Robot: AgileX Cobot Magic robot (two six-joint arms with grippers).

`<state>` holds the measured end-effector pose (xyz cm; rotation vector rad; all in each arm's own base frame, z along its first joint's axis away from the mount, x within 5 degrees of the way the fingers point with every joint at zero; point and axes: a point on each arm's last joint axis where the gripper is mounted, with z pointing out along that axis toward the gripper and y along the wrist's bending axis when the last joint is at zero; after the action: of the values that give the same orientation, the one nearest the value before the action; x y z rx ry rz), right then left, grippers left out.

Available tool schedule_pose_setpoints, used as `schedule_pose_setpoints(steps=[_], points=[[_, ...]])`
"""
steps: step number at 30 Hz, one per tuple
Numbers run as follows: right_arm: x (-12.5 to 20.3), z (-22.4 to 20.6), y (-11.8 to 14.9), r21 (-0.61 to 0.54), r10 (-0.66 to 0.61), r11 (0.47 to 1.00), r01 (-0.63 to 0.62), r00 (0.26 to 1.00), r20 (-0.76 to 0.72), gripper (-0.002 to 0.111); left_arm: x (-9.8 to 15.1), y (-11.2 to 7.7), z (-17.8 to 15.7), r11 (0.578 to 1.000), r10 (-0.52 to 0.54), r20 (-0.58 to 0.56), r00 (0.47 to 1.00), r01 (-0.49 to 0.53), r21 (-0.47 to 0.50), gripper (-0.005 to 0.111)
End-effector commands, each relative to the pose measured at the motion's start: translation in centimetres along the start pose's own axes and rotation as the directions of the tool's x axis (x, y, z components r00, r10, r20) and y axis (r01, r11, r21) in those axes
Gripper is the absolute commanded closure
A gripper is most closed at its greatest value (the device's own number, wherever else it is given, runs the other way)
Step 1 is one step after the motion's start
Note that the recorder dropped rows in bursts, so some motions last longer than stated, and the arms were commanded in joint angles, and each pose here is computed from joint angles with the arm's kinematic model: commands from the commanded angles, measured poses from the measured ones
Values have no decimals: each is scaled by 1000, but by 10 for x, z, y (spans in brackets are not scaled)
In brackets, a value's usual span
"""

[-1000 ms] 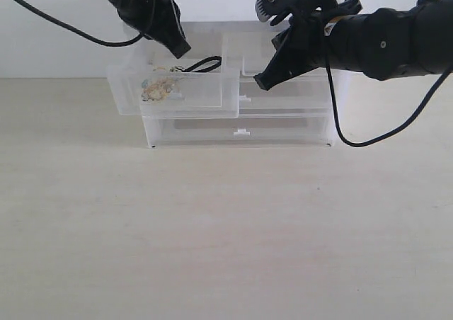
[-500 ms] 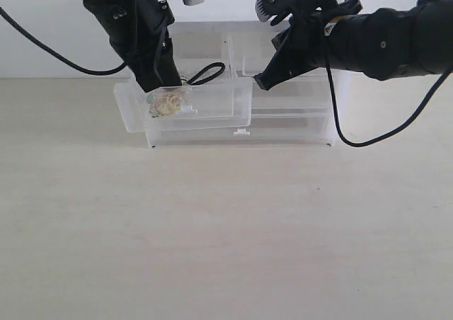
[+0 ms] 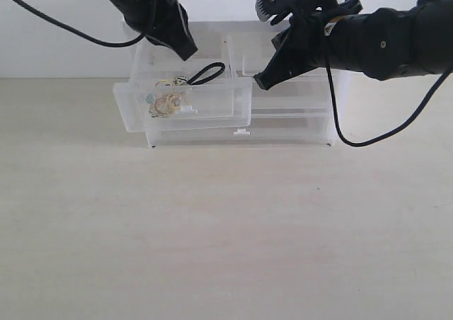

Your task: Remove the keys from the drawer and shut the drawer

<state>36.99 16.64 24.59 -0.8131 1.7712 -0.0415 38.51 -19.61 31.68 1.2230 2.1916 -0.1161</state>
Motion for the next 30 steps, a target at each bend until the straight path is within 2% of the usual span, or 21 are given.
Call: schedule_pose_setpoints(steps=[1, 3, 4, 5, 6, 8, 11, 14, 17, 21, 25, 27, 30], points=[[-6, 0, -10, 56, 16, 998, -19, 998, 60, 109, -7, 3, -2, 996, -79, 27, 997, 79, -29, 100], [-6, 0, -10, 58, 16, 998, -19, 998, 64, 109, -8, 4, 3, 992, -128, -4, 992, 128, -12, 91], [-6, 0, -10, 59, 16, 998, -20, 998, 66, 109, -8, 5, 11, 980, -201, -42, 979, 201, 5, 78], [-6, 0, -10, 59, 16, 998, -20, 998, 66, 109, -8, 5, 14, 974, -225, -57, 973, 226, 10, 73], [-6, 0, -10, 59, 16, 998, -20, 998, 66, 109, -8, 6, 22, 966, -255, -91, 963, 258, 20, 63], [-6, 0, -10, 59, 16, 998, -20, 998, 66, 109, -8, 7, 31, 958, -283, -109, 953, 287, 22, 59], [-6, 0, -10, 59, 16, 998, -20, 998, 66, 109, -4, 6, 40, 946, -316, -150, 937, 324, 29, 59], [-6, 0, -10, 59, 16, 998, -20, 998, 66, 109, 6, 7, 52, 929, -364, -233, 902, 371, -18, 59], [-6, 0, -10, 59, 16, 998, -20, 998, 66, 109, 12, 5, 59, 924, -369, -288, 884, 381, -15, 59], [-6, 0, -10, 59, 16, 998, -20, 998, 66, 109, 17, 1, 67, 918, -371, -337, 866, 396, 7, 59], [-6, 0, -10, 59, 16, 998, -20, 998, 66, 109, 17, 2, 68, 919, -370, -334, 867, 395, 5, 60], [-6, 0, -10, 61, 15, 998, -20, 998, 67, 109, 17, 2, 68, 921, -368, -333, 868, 390, -1, 69], [-7, 0, -11, 62, 15, 998, -20, 997, 69, 109, 18, 4, 68, 926, -361, -337, 870, 378, -16, 94]])
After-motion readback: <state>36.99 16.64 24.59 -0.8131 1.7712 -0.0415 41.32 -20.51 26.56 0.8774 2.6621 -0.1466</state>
